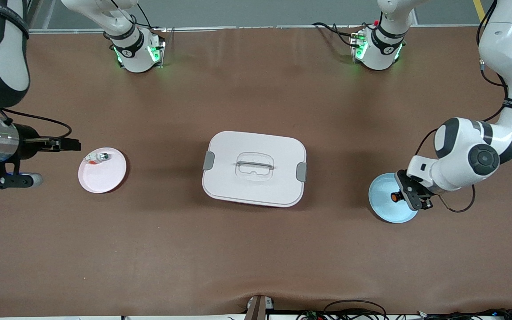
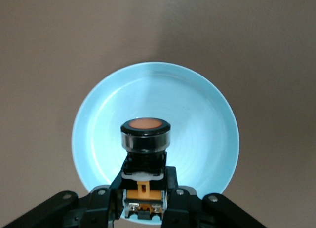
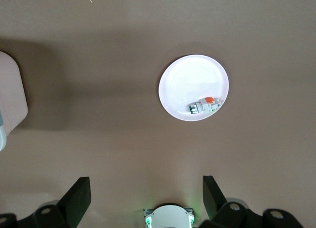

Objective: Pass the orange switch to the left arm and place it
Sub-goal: 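Lower the switch onto the blue plate and open the left gripper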

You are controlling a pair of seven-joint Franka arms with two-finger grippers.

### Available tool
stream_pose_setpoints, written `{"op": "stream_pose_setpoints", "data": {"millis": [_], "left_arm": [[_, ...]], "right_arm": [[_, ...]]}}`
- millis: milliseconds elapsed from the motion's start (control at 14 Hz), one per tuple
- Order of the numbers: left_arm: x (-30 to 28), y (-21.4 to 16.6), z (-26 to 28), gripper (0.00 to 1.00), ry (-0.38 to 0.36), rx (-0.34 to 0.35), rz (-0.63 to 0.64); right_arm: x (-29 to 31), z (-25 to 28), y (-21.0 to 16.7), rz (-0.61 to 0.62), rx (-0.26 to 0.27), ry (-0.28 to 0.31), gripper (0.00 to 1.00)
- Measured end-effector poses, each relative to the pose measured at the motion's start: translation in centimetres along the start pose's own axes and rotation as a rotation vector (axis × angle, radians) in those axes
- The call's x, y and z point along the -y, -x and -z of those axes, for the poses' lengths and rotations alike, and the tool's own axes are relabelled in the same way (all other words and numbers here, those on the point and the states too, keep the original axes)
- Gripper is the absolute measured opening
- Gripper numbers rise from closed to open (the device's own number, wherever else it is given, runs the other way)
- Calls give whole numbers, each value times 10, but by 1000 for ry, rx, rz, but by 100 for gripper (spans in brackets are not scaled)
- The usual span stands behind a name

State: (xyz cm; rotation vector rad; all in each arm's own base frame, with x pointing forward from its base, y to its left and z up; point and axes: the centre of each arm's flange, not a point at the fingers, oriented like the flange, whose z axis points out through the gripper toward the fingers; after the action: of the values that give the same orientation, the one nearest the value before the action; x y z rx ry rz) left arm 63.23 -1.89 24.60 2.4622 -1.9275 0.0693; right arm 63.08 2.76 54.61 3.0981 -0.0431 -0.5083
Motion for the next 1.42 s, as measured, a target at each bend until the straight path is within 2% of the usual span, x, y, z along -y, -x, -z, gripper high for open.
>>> {"op": "stream_pose_setpoints", "data": {"millis": [142, 427, 997, 1424], "left_arm": [[-5, 10, -10, 34, -16, 7, -83], [-10, 11, -18, 34, -48, 65, -204], [-16, 2, -58, 34, -70, 30, -277], [-16, 1, -59, 34, -86, 51, -318]], "right_arm": [[-2, -1, 0, -2, 3, 10, 100], [-3, -1, 0, -5, 2, 19, 100], [-25, 0, -1, 50, 3, 34, 100], [-37, 14, 7, 29, -21, 45, 100]]}}
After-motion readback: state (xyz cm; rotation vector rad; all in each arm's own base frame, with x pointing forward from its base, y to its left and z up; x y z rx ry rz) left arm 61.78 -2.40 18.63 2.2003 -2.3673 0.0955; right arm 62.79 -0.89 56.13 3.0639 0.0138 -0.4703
